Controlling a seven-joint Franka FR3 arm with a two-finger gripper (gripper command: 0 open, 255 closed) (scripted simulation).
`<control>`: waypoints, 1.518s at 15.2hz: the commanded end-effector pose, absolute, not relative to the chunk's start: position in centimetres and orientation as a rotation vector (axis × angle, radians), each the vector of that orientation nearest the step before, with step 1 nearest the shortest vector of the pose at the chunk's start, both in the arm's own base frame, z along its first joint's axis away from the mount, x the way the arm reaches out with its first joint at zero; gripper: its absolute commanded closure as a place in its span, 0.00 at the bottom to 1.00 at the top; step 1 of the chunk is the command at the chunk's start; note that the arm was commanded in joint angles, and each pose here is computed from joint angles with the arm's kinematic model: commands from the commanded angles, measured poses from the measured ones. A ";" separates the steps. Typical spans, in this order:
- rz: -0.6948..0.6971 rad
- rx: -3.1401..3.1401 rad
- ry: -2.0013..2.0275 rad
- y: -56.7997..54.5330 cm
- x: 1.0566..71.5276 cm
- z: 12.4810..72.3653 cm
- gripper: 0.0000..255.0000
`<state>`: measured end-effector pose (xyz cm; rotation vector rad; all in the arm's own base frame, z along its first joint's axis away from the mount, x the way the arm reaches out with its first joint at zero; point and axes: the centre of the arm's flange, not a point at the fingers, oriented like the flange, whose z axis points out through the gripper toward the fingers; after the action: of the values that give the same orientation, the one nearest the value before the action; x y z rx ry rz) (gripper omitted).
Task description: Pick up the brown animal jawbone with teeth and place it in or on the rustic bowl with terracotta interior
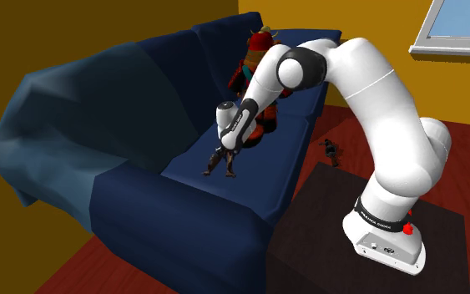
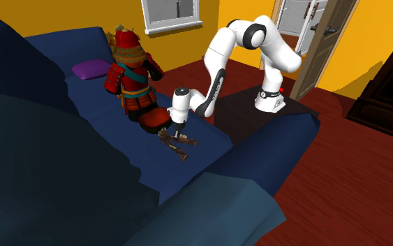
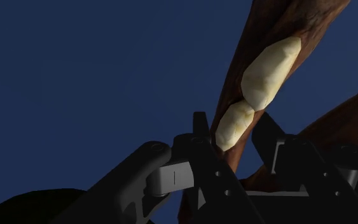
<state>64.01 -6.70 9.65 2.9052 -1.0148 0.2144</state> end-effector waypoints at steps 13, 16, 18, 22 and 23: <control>0.215 2.905 -1.015 -6.7 64.1 17.0 1.00; 0.215 2.905 -1.015 -6.7 64.1 18.6 1.00; 0.215 2.905 -1.015 -6.7 64.1 19.7 1.00; 0.215 2.905 -1.015 -6.7 64.1 21.8 1.00; 0.215 2.905 -1.015 -6.7 64.1 22.3 1.00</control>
<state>64.07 -6.72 21.71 2.9052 -1.0149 0.2145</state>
